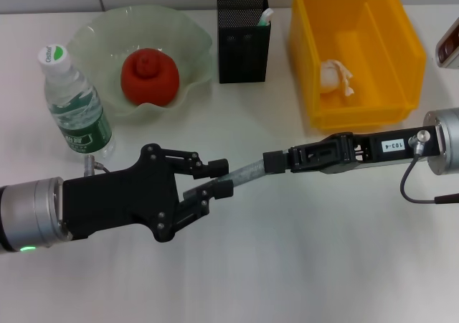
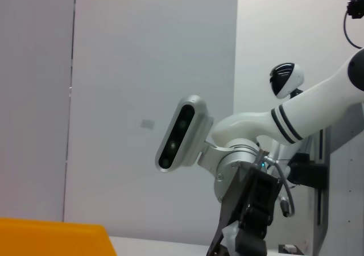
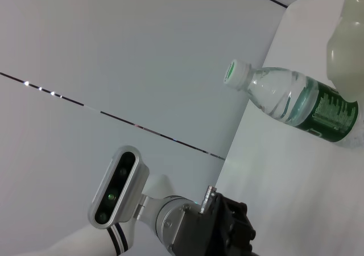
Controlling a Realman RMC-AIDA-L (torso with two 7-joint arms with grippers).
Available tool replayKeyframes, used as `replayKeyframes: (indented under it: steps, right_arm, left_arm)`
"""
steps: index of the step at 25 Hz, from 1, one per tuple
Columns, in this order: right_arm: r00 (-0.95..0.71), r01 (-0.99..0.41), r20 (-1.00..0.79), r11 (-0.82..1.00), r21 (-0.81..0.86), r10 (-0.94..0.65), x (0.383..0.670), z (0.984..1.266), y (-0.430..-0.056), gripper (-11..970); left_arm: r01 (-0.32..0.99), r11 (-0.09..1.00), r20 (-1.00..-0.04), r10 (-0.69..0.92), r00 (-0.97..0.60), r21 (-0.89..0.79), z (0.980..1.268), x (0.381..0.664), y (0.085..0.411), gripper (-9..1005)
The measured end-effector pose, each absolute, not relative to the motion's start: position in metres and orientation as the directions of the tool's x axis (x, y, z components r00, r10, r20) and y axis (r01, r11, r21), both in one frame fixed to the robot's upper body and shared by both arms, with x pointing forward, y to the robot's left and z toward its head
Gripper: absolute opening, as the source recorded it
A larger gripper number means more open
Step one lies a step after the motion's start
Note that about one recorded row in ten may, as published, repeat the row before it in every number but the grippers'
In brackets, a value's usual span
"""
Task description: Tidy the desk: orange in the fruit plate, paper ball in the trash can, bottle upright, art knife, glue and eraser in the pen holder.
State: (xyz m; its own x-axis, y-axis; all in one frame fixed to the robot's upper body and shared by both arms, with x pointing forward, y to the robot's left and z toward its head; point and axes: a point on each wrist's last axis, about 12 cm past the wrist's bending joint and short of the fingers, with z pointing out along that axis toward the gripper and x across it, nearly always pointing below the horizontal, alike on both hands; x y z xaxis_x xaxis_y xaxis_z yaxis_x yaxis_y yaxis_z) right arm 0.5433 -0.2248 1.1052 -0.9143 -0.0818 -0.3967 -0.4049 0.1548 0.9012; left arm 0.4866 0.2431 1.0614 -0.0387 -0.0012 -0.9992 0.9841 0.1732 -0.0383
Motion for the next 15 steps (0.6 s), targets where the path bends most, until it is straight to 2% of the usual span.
replayKeyframes:
  steps: [10, 15]
  right_arm:
    - [-0.913, -0.408, -0.401, 0.155, 0.9, -0.075, 0.5431, 1.105, -0.2261, 152]
    - [-0.912, -0.41, -0.404, 0.156, 0.899, -0.072, 0.5431, 1.105, -0.2271, 151]
  left_arm:
    - [0.985, 0.17, -0.999, -0.002, -0.033, -0.033, 1.0613, 0.4858, 0.2432, 236]
    - [0.983, 0.178, -0.999, -0.01, -0.048, -0.049, 1.0602, 0.4851, 0.2429, 399]
